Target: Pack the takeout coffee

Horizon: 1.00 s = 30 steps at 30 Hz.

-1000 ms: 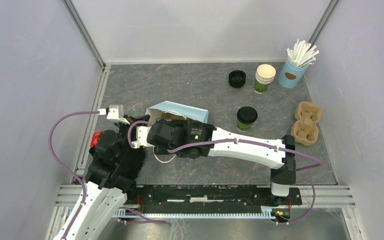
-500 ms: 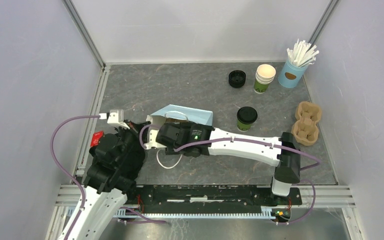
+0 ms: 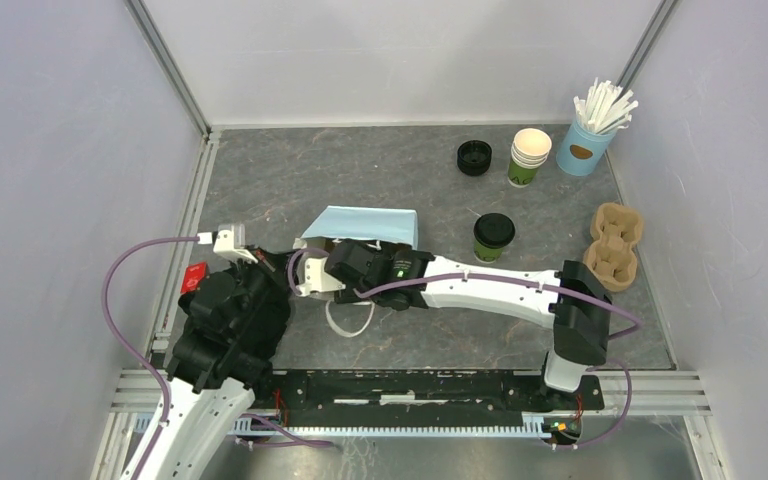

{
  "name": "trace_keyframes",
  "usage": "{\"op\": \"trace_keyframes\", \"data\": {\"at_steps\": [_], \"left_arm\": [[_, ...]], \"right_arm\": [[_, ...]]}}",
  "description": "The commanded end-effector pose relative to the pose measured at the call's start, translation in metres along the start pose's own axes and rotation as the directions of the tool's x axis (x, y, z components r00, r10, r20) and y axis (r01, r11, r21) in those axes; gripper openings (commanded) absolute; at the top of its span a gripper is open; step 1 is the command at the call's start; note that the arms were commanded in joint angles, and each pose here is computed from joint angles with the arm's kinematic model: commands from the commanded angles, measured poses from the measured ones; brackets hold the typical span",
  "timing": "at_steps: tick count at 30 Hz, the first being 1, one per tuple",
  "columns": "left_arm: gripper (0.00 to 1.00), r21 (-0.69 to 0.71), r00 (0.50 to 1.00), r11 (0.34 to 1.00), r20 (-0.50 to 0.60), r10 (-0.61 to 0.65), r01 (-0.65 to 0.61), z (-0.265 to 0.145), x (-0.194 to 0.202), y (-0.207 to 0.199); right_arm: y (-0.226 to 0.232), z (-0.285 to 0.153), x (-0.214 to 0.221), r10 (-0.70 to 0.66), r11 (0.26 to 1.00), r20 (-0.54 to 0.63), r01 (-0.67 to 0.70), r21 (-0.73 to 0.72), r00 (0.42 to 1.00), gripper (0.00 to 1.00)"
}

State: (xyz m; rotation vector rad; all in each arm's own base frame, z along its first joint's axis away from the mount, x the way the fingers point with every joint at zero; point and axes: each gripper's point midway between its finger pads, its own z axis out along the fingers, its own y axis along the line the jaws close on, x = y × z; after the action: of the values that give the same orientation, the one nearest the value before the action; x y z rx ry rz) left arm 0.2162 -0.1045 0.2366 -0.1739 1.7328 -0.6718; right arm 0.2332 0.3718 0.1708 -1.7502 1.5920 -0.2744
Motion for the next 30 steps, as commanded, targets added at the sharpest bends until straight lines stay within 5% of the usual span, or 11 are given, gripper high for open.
{"op": "trace_keyframes", "data": {"at_steps": [1, 16, 23, 30], "left_arm": [[0.02, 0.016, 0.998, 0.998, -0.011, -0.057, 0.058, -0.001, 0.002, -0.005], [0.02, -0.008, 0.999, 0.999, -0.015, -0.045, 0.045, -0.004, -0.001, -0.003], [0.02, -0.014, 0.998, 0.998, -0.024, -0.061, 0.060, 0.000, 0.001, -0.002], [0.02, -0.032, 0.998, 0.998, -0.028, -0.054, 0.053, -0.002, 0.000, 0.000]], "right_arm": [[-0.027, 0.019, -0.015, 0.026, 0.996, 0.126, -0.037, 0.082, 0.992, 0.26], [-0.039, -0.010, -0.018, 0.036, 0.994, 0.163, -0.053, 0.098, 0.986, 0.26], [-0.052, 0.050, -0.012, 0.074, 0.983, 0.164, -0.100, 0.154, 0.984, 0.26], [-0.062, 0.004, -0.027, 0.080, 0.985, 0.238, -0.113, 0.128, 0.968, 0.26]]}}
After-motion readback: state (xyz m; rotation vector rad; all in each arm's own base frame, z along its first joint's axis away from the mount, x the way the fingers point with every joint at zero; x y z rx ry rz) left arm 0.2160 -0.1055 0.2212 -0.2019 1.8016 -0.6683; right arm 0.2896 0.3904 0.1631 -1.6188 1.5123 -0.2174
